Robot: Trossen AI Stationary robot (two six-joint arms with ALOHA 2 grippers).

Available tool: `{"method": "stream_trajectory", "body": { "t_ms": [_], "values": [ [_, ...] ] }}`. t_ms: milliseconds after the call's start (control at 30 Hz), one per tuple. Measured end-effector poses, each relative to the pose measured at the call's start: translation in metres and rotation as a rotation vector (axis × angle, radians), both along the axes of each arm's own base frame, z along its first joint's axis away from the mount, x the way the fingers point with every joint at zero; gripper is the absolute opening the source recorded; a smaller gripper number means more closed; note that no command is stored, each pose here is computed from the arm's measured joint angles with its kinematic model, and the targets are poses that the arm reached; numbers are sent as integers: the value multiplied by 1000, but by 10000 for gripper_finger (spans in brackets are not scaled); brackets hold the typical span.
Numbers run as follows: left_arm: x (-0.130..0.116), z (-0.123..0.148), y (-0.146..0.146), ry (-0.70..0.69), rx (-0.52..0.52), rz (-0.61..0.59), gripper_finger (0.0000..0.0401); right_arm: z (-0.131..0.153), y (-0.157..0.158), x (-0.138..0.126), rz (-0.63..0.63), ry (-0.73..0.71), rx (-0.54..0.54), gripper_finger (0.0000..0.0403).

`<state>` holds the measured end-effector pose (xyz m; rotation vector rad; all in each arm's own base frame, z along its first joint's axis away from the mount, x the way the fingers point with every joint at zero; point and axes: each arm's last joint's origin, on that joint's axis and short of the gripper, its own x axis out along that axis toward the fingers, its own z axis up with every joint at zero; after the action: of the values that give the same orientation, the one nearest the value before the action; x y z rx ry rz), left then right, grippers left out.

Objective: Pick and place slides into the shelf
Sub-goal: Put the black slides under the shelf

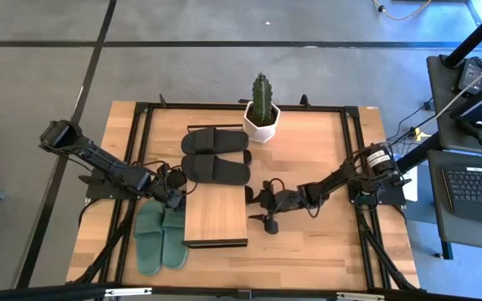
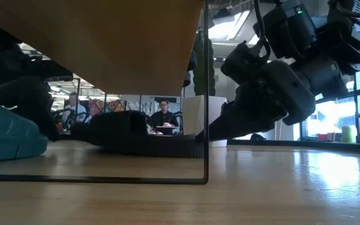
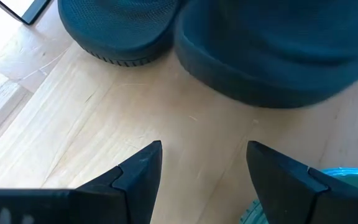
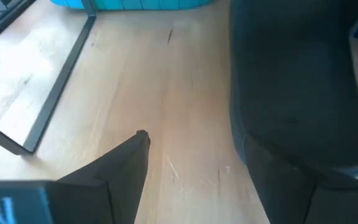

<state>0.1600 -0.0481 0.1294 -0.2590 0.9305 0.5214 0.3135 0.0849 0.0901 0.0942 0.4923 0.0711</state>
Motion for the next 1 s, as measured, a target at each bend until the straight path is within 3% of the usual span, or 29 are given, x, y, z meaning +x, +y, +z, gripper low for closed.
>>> {"method": "stream_trajectory", "body": {
  "t_ms": [1000],
  "values": [
    [2,2,3,-62,114,57,225,-2,-22,7,-52,-2,-52,259]
  ]
}}
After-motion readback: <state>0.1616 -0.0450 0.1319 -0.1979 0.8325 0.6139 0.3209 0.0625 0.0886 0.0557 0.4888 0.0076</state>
